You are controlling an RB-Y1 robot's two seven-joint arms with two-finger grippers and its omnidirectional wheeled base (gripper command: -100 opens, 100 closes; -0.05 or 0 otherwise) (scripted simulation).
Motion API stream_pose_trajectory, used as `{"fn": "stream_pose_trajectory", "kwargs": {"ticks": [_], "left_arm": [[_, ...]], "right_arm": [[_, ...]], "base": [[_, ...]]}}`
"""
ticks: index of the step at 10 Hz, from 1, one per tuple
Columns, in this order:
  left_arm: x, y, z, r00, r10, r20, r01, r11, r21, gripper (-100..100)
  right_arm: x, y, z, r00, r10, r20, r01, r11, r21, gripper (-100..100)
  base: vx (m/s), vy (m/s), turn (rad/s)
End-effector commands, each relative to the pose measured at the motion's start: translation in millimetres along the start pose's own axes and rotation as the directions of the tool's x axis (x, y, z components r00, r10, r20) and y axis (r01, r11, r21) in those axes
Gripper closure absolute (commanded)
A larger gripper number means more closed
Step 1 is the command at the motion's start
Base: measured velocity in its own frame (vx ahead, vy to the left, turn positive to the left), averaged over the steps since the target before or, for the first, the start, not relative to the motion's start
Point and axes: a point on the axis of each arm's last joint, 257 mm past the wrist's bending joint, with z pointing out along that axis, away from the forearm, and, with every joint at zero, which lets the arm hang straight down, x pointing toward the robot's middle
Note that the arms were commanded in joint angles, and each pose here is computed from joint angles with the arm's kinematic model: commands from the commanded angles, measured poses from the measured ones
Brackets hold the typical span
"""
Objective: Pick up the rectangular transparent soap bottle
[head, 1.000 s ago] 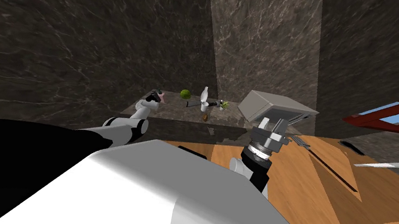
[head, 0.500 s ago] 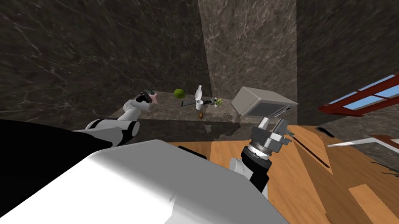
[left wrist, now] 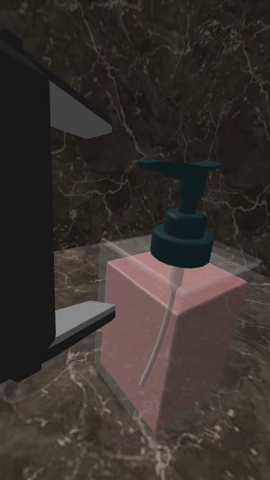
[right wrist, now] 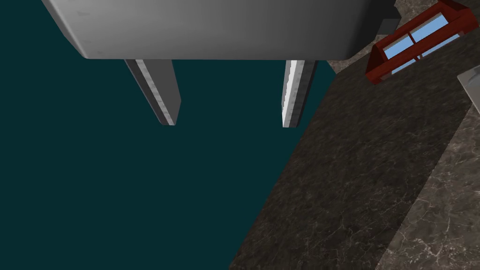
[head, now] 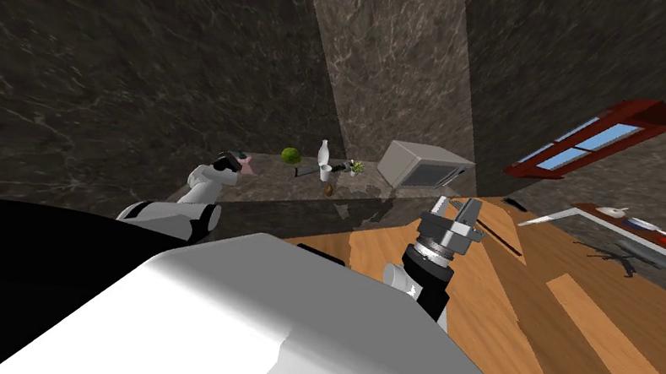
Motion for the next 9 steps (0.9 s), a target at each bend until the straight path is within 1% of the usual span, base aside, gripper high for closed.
{"fn": "stream_pose_trajectory", "kwargs": {"ticks": [1,2,3,4,5,6,7,8,9], "left_arm": [[-34.3,-34.4,-3.5,0.999,0.024,0.041,-0.026,0.999,0.047,-100],[-53.0,-38.0,-6.6,0.998,0.026,0.062,-0.029,0.998,0.047,-100],[-53.0,-38.0,-6.6,0.998,-0.007,0.061,0.004,0.999,0.049,-100],[-83.0,-76.9,-13.0,0.994,0.038,0.100,-0.048,0.994,0.097,-100],[-96.8,-78.0,-16.4,0.993,0.034,0.115,-0.045,0.994,0.095,-100],[-96.8,-78.0,-16.4,0.994,0.008,0.113,-0.019,0.995,0.098,-100],[-96.8,-78.0,-16.4,0.994,-0.008,0.111,-0.003,0.995,0.100,-100],[-94.6,-77.2,-15.2,0.994,0.005,0.111,-0.016,0.995,0.098,-100],[-94.9,-77.4,-15.3,0.994,0.000,0.111,-0.011,0.995,0.099,100]], "right_arm": [[0.0,0.0,0.0,1.000,0.000,0.000,0.000,1.000,0.000,0],[0.1,0.0,0.1,1.000,0.000,0.000,0.000,1.000,0.000,0],[0.1,0.0,0.1,1.000,0.000,0.000,0.000,1.000,0.000,0],[0.0,0.0,0.0,1.000,0.000,0.000,0.000,1.000,0.000,0],[0.1,0.0,0.1,1.000,0.000,0.000,0.000,1.000,0.000,0],[0.1,0.0,0.0,1.000,0.000,0.000,0.000,1.000,0.000,0],[0.0,0.0,0.0,1.000,0.000,0.000,0.000,1.000,0.000,0],[0.0,0.0,0.0,1.000,0.000,0.000,0.000,1.000,0.000,0],[0.0,0.0,0.0,1.000,0.000,0.000,0.000,1.000,0.000,0]], "base": [[-0.029,-0.031,-0.383],[-0.040,-0.028,-0.501],[-0.023,-0.004,-0.075],[-0.032,-0.032,-0.333],[-0.037,-0.028,-0.400],[-0.020,-0.010,-0.109],[-0.003,-0.003,0.030],[0.000,-0.001,0.011],[0.000,0.000,0.000]]}}
